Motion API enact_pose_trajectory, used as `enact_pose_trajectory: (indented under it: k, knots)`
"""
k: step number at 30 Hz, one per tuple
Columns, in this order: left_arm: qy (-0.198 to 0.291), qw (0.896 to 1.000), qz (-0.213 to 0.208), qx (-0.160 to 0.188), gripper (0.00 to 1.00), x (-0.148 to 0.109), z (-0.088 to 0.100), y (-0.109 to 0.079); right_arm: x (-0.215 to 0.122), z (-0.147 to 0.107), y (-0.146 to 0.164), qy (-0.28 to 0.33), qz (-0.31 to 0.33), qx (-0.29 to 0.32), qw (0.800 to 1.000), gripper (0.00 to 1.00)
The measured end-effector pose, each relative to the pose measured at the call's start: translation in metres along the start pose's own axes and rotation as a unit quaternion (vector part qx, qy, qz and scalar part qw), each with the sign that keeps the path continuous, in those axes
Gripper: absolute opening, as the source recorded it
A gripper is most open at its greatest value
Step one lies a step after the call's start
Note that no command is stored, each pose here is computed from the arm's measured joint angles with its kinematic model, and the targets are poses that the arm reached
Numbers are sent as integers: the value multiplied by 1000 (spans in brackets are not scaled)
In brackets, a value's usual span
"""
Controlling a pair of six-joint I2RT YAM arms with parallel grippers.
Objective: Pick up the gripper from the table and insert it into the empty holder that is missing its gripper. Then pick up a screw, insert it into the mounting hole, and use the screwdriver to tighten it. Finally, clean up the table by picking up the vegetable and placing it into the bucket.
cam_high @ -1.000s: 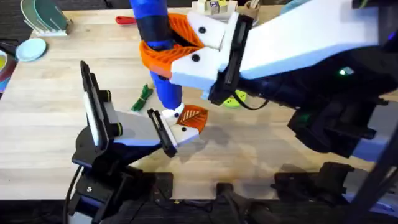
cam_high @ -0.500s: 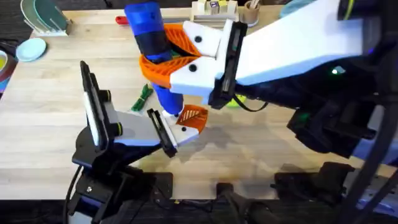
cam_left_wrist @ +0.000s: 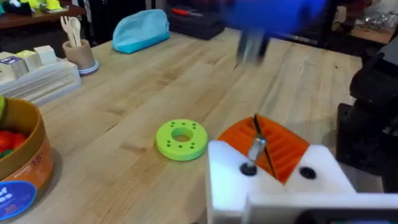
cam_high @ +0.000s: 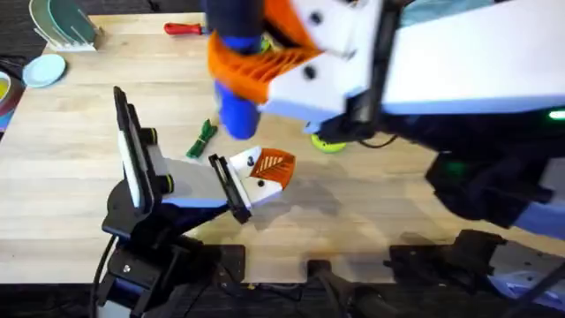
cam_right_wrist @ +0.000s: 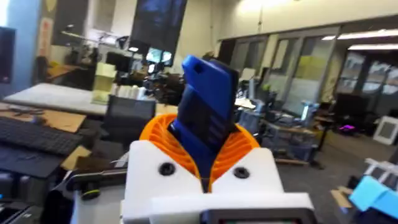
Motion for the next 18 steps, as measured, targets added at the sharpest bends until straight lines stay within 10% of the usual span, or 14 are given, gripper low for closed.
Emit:
enact_pose_trajectory:
  k: [5,10,18]
  knots:
    - [0,1000,0,0,6,0,0,0,-14,15,-26,-1,-46,-22,999,19]
    - [0,1000,0,0,6,0,0,0,-38,-30,-80,107,-146,-29,983,19]
    - [0,1000,0,0,6,0,0,0,-143,-120,-180,372,-339,-118,856,19]
Point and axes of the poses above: each hand's point on the last joint's axis, 136 mm out from that joint toward the fingers, its own x axis out along the fingers, its own y axis along the line the jaws close on, z = x × y, the point moved 4 cm from there along -x, back along the fingers, and after that the axes turned 8 degrees about x, right-handed, at the moved point
